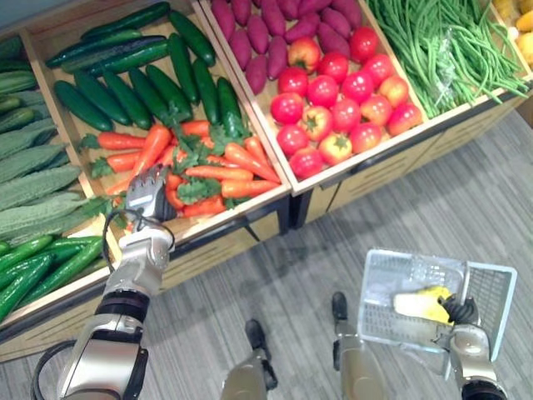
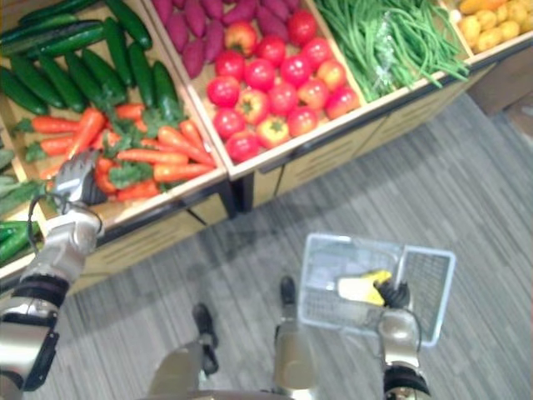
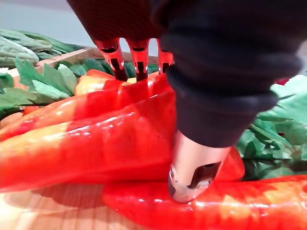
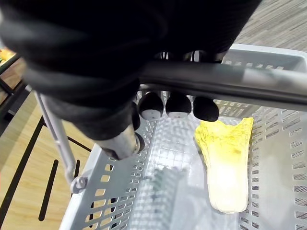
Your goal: Pick vegetable in the basket
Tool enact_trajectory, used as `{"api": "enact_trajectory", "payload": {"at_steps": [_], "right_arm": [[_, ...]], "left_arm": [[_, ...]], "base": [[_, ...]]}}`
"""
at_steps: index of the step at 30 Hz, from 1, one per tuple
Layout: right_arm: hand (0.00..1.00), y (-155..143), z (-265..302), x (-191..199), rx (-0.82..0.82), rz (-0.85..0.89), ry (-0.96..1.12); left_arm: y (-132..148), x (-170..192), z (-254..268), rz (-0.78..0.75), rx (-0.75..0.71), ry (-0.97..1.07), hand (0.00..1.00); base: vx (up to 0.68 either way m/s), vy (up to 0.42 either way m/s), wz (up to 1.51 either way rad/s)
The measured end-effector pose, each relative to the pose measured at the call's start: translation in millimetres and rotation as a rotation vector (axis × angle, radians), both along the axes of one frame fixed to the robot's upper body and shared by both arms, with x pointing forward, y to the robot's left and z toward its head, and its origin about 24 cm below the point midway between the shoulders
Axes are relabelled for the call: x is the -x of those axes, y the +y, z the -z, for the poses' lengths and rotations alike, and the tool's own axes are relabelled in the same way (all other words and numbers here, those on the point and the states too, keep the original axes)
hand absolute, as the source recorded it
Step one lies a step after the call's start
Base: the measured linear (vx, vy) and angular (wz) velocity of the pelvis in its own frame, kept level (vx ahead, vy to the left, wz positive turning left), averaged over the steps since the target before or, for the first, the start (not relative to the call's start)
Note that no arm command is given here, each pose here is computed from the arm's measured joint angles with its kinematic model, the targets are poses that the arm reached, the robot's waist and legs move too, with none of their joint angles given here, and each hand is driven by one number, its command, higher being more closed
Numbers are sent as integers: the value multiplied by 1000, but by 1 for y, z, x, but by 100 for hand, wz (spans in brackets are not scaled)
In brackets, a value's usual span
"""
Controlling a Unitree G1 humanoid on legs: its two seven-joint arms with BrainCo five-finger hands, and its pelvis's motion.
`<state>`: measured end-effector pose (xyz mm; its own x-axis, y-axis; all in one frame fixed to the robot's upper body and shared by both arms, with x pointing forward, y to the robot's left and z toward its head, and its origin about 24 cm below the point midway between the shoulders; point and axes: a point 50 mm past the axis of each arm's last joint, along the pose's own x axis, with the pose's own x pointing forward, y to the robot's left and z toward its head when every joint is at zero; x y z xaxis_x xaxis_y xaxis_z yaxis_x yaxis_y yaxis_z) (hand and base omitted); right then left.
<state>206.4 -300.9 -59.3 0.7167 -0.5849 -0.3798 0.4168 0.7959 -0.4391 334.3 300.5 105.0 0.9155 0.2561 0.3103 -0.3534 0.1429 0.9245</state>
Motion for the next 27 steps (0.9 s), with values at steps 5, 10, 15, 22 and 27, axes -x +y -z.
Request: {"api": "enact_trajectory", "payload": {"at_steps": [5, 10, 15, 22, 27], "right_arm": [[100, 0, 0, 0, 0, 0, 1], [100, 0, 0, -1, 16, -12, 8], [100, 0, 0, 0, 28, -19, 18], [100, -2, 8, 15, 26, -12, 61], [100, -3, 14, 25, 28, -10, 103]], "left_arm": [[0, 0, 0, 3, 8, -5, 100], [1, 3, 1, 5, 13, -8, 100], [2, 9, 7, 6, 19, 14, 100], [2, 20, 10, 25, 65, 1, 100], [5, 26, 3, 23, 75, -43, 0]], "base": [[0, 0, 0], [12, 27, 0], [0, 0, 0], [16, 24, 8], [14, 11, 3]]}}
